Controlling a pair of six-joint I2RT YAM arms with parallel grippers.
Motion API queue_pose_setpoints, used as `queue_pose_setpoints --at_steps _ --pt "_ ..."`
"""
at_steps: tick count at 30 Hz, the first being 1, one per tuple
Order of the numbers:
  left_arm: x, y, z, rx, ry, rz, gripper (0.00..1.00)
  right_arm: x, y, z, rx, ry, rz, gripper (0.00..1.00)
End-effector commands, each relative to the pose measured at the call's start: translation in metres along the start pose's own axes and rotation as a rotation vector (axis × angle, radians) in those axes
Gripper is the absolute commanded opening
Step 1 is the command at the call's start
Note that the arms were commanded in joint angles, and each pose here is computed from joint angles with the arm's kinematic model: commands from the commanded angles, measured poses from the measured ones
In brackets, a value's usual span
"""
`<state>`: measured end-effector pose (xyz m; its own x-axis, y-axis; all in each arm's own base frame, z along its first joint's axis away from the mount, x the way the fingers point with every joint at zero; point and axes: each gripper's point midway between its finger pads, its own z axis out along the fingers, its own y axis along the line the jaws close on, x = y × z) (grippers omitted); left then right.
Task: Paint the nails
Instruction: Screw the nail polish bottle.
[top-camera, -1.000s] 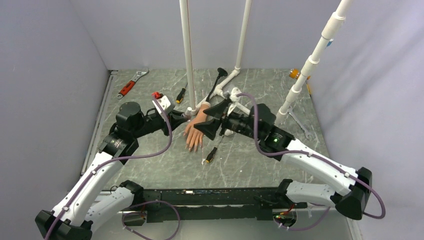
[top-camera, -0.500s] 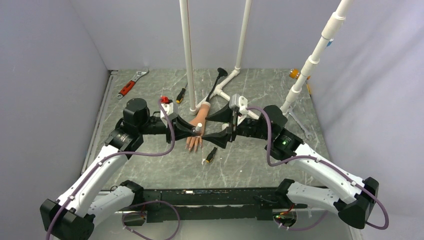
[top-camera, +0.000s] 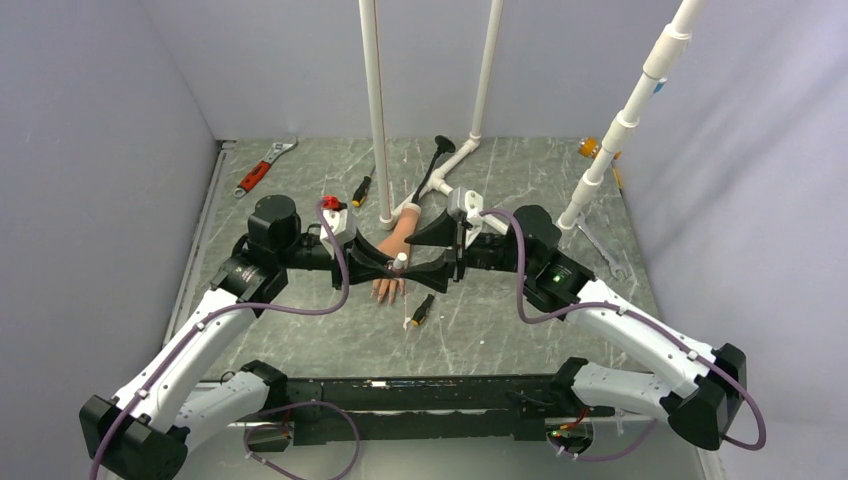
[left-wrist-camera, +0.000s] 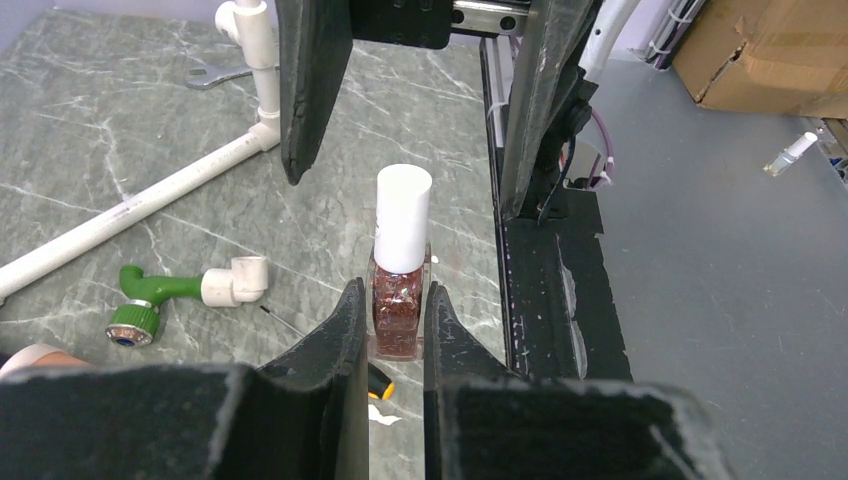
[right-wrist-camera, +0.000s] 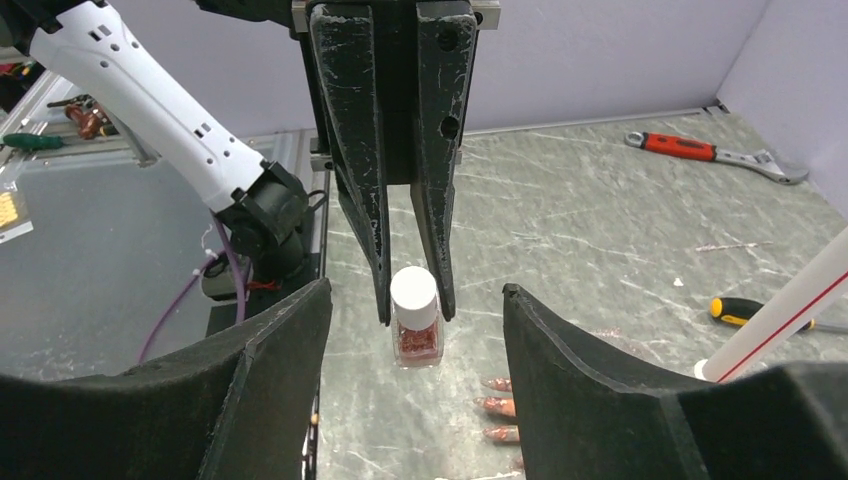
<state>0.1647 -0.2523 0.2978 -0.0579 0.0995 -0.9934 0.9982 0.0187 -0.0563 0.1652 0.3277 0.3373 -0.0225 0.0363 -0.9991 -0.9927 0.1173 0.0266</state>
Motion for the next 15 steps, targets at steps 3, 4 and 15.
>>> queue_pose_setpoints --at_steps 3,4,15 --pt "-0.0203 -0.0051 -0.0002 0.028 -0.03 0.078 0.0 -0.0116 0.0047 0.0085 -0.063 -0.05 -0.013 0.6" --pt "-0.0197 -0.0047 0.0001 0.027 -0.028 0.076 0.0 -0.0103 0.0036 0.0097 -0.064 -0.048 -0.008 0.59" --pt "-0.0185 -0.0011 0.0001 0.0 -0.019 0.078 0.0 -0.0044 0.0034 0.0151 -0.079 -0.05 0.017 0.28"
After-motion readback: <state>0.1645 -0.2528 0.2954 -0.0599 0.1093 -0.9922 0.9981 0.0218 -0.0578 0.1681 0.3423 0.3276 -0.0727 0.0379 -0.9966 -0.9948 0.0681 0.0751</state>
